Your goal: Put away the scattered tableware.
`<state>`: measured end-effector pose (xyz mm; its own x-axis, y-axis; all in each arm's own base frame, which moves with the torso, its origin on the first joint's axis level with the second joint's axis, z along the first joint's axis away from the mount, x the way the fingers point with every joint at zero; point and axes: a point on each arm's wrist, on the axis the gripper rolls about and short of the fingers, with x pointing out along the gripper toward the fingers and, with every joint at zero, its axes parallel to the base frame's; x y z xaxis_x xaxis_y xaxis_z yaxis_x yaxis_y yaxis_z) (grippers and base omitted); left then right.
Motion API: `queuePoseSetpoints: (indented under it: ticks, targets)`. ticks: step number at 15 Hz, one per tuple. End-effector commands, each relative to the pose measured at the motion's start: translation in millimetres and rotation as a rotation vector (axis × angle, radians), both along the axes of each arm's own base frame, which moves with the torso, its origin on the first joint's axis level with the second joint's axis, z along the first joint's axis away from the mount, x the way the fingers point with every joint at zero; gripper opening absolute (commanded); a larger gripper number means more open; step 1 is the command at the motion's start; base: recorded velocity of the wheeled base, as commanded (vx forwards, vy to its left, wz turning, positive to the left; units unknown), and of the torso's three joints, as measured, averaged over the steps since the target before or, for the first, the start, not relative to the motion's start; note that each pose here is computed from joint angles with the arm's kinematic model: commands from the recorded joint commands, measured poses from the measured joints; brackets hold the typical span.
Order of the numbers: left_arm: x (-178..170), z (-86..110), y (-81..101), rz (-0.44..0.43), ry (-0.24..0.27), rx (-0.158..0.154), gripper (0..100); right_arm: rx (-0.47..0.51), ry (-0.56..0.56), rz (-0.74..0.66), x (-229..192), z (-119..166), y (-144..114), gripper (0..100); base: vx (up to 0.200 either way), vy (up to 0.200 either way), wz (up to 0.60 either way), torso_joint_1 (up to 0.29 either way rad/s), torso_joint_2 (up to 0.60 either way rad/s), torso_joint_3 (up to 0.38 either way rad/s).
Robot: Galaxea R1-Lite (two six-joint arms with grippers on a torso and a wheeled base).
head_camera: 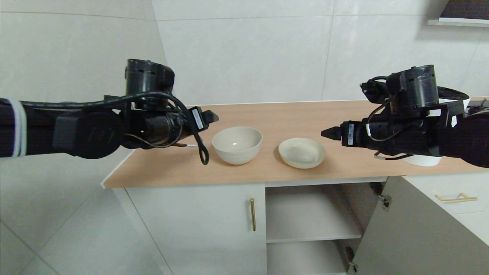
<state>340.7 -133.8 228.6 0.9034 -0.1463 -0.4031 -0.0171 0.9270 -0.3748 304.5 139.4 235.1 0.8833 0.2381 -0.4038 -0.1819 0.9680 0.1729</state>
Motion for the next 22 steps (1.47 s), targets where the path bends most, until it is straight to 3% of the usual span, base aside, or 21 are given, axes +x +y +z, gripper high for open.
queuePoseSetpoints:
  ticks: [1, 4, 11, 12, 15, 19, 20, 22]
  targets:
    - [18, -30.3, -10.9, -0.007, 0.065, 0.027, 100, -0.002, 0.006, 0.001, 1, -2, 0, 100, 0.000, 0.000, 0.00, 0.000, 0.00, 0.000]
    - [30, -47.4, -16.2, -0.004, 0.086, 0.037, 100, -0.005, 0.010, -0.001, 2, -4, 1, 100, 0.000, 0.000, 0.00, 0.000, 0.00, 0.000]
    - [35, -56.9, -18.3, -0.010, 0.106, 0.049, 100, -0.006, 0.011, -0.004, 2, -4, 1, 100, 0.000, 0.000, 0.00, 0.000, 0.00, 0.000]
    - [36, -57.6, -20.0, -0.014, 0.107, 0.049, 0, -0.005, 0.010, -0.002, 2, -4, 0, 100, 0.000, 0.000, 0.00, 0.000, 0.00, 0.000]
    - [37, -63.3, -22.6, -0.017, 0.120, 0.054, 0, -0.005, 0.008, -0.004, 2, -3, 0, 100, 0.000, 0.000, 0.00, 0.000, 0.00, 0.000]
    - [34, -55.1, -21.2, -0.013, 0.101, 0.047, 0, -0.004, 0.002, -0.008, 1, -1, 0, 100, 0.000, 0.000, 0.00, 0.000, 0.00, 0.000]
    - [26, -40.3, -17.8, -0.013, 0.072, 0.033, 0, -0.008, 0.002, -0.012, 2, -2, 0, 100, 0.000, 0.000, 0.00, 0.000, 0.00, 0.000]
    - [16, -29.3, -13.9, -0.017, 0.054, 0.024, 0, -0.012, 0.012, -0.010, 5, -6, 2, 100, 0.000, 0.000, 0.00, 0.000, 0.00, 0.000]
